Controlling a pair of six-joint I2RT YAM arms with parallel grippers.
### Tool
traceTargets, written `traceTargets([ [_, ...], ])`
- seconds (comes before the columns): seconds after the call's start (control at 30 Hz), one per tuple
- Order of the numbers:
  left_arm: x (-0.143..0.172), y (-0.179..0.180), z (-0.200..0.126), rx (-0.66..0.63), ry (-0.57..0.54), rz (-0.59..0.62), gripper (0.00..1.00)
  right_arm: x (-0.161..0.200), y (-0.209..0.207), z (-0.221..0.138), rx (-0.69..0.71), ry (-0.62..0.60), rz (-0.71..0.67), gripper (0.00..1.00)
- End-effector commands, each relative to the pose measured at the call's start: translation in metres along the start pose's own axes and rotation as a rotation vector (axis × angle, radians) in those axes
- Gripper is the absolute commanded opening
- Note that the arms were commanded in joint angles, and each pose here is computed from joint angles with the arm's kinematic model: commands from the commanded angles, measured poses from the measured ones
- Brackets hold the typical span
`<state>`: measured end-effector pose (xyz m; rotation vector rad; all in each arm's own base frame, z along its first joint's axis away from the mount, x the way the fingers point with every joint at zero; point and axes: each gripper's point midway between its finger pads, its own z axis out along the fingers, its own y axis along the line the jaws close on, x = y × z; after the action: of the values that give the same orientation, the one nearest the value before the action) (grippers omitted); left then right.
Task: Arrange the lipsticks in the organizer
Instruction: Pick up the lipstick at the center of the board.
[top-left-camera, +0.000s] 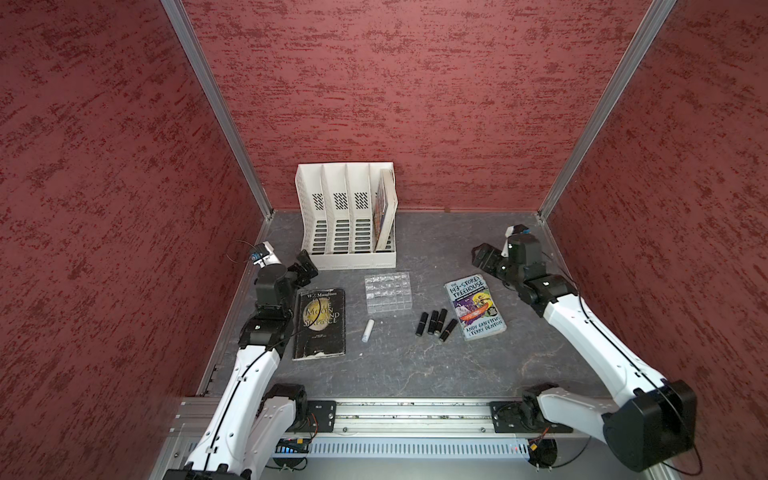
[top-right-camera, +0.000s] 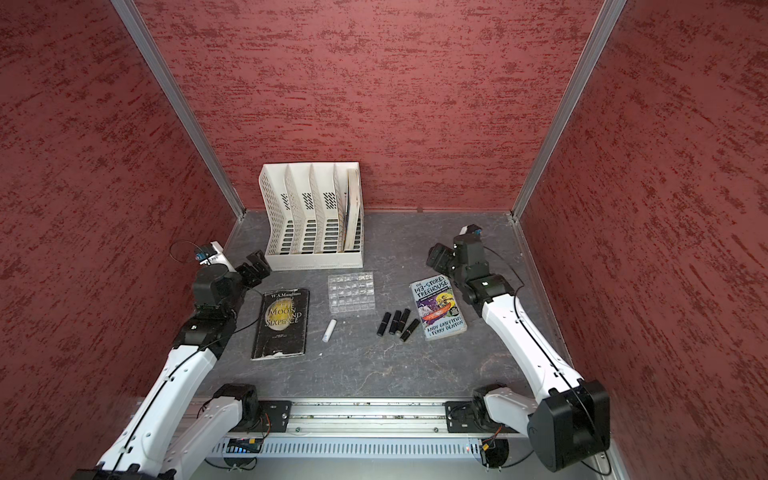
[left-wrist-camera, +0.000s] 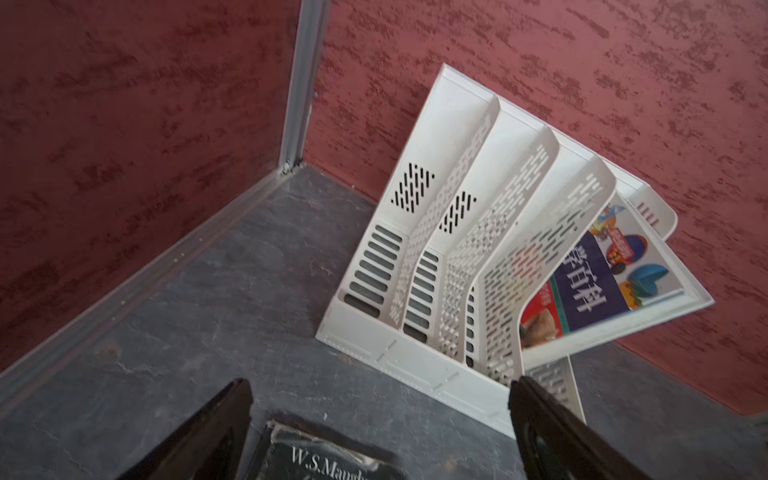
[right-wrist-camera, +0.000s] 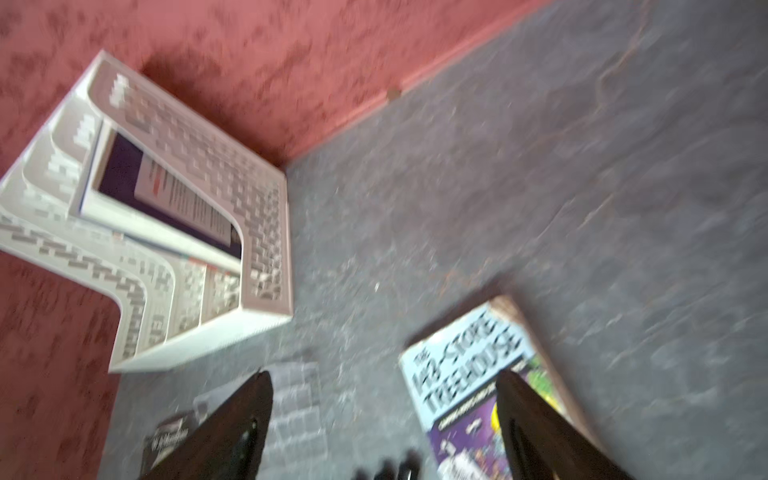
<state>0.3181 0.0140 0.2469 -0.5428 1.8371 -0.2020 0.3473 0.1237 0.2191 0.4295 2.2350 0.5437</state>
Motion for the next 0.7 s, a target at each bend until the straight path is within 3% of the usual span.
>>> traceTargets([
  [0.0,0.047,-0.025,-0.003,0.103,0.242,0.015,0.98,0.055,0.026,-0.011,0.035,0.1,0.072,0.86],
  [0.2,0.123,-0.079,-0.025,0.143,0.459,0.251,0.99,0.106,0.069,0.013,-0.015,0.196,-0.024,0.84],
  [0.37,0.198,-0.085,-0.055,0.15,0.679,0.329,0.99,0.113,0.087,0.026,-0.054,0.249,-0.075,0.81],
  [0.5,0.22,-0.084,-0.071,0.121,0.762,0.385,0.94,0.113,0.099,0.03,-0.094,0.257,-0.125,0.81],
  [0.6,0.23,-0.084,-0.069,0.153,0.835,0.347,0.88,0.119,0.104,0.036,-0.11,0.28,-0.116,0.81],
  [0.67,0.243,-0.074,-0.063,0.148,0.941,0.254,0.74,0.128,0.107,0.043,-0.12,0.318,-0.104,0.81],
])
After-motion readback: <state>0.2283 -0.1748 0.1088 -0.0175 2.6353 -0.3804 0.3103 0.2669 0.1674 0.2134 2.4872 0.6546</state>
